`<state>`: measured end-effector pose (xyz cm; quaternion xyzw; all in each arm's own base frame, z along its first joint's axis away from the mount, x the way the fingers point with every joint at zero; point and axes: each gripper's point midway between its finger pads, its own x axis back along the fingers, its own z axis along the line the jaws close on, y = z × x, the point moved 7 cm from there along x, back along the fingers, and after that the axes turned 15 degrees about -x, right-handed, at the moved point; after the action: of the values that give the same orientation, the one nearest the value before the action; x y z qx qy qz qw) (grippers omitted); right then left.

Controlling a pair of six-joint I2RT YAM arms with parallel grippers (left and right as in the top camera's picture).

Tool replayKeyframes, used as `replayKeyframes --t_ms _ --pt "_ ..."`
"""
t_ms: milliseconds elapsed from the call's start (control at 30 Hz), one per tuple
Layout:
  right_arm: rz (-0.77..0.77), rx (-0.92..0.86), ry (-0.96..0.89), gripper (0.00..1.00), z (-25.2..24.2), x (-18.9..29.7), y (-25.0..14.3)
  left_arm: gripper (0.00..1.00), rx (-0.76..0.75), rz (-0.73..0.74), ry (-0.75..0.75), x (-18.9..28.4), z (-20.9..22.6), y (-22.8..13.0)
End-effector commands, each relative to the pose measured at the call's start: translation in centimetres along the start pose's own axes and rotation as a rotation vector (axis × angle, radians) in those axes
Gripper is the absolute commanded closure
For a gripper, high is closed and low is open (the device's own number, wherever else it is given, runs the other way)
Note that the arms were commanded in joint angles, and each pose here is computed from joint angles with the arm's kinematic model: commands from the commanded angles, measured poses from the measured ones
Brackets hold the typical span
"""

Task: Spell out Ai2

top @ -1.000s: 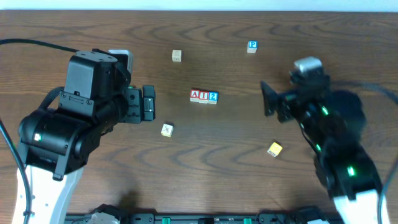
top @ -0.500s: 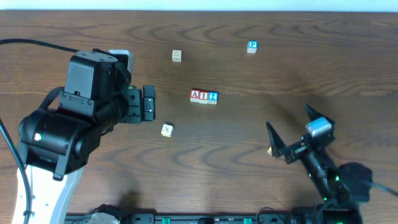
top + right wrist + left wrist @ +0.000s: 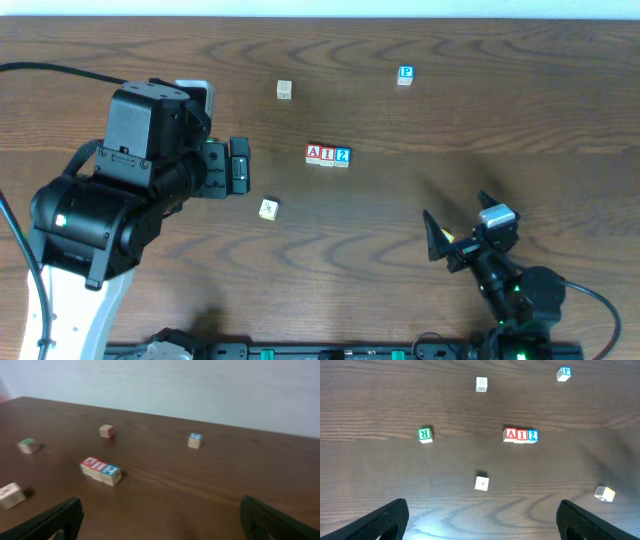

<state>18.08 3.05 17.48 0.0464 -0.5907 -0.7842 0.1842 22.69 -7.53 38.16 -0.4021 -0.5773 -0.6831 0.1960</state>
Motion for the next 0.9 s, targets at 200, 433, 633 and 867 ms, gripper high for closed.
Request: replayKeyframes --t_ms 200,433,633,867 --pt "-0.001 -0.102 -0.184 0.01 -2.7 -0.2 -2.7 0.05 0.001 -0.017 0.011 0.5 0.1 0.3" --pt "-0.012 -0.102 -0.252 0.01 -3.3 0.2 -2.8 0.05 0.001 -0.017 0.011 0.5 0.1 0.3" --pt "-0.037 -0.091 -0.233 0.01 -2.9 0.3 -2.4 0.05 0.001 -0.017 0.011 0.5 0.1 0.3" --pt "-0.15 -0.049 -0.148 0.01 -1.3 0.8 -0.6 0.05 0.001 -0.017 0.011 0.5 0.1 0.3"
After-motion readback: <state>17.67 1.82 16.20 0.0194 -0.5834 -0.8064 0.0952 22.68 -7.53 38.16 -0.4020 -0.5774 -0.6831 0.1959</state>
